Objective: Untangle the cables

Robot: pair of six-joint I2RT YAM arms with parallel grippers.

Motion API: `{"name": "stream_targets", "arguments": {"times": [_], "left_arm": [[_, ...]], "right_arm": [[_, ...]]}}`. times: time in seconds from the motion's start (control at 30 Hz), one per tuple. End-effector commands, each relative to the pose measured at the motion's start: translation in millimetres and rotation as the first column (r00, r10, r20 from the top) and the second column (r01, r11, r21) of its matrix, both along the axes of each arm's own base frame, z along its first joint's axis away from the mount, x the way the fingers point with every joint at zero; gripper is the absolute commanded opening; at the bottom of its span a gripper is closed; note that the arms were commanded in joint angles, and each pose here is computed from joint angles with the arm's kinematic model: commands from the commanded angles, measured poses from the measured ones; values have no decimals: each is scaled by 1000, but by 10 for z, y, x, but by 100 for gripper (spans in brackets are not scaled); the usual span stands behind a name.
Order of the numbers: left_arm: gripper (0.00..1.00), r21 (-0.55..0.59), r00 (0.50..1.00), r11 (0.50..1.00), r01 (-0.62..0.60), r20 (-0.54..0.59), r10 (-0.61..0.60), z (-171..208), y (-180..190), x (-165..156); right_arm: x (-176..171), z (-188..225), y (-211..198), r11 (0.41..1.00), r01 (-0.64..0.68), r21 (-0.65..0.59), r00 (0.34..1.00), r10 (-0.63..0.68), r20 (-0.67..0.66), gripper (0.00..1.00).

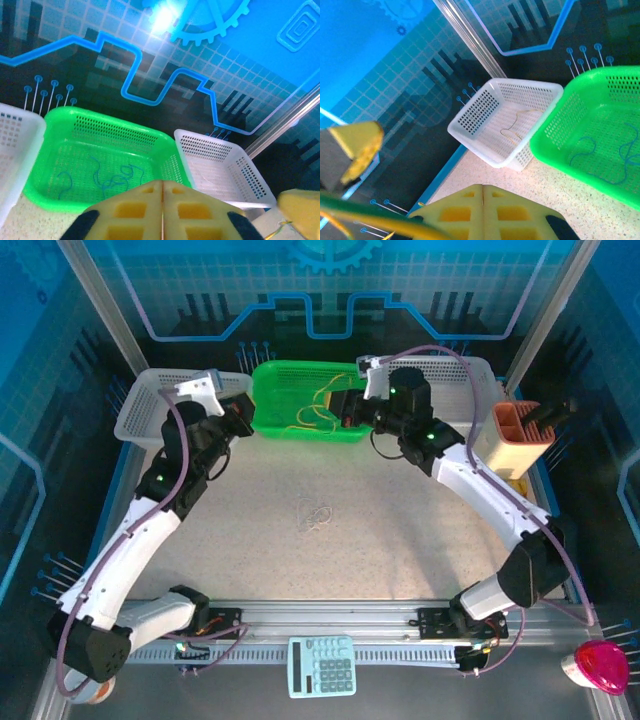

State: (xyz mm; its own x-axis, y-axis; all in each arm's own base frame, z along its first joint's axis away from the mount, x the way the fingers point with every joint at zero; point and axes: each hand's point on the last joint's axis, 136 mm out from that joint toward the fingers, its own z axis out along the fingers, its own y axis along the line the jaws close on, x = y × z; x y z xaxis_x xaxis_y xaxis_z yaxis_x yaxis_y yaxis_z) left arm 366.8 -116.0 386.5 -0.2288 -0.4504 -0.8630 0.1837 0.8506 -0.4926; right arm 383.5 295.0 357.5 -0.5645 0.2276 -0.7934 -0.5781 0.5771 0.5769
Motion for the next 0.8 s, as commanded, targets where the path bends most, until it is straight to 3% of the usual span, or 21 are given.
{"name": "stream_targets", "arguments": {"times": [0.0,0.1,0.13,0.23,0.57,0.77], "left_arm": [[35,28,984,987,155,85,-157,245,-234,15],[52,71,948,949,307,71,-311,121,-479,-18],[54,78,932,933,350,66,-355,77,-546,-42],[54,91,878,877,471,46,-476,-53,-716,-123],[53,56,728,727,684,12,-685,-154,-988,-372],[56,40,720,720,693,-1,-694,-194,-1006,-356]], "right_arm": [[-20,246,111,996,-47,70,998,44,45,0],[-40,225,141,995,-64,76,997,61,38,0],[-55,227,147,994,-72,78,997,69,38,0],[-120,269,149,991,-106,81,994,102,46,0],[-292,349,79,987,-139,83,990,136,46,0],[-369,400,74,982,-157,104,987,153,47,0]]}}
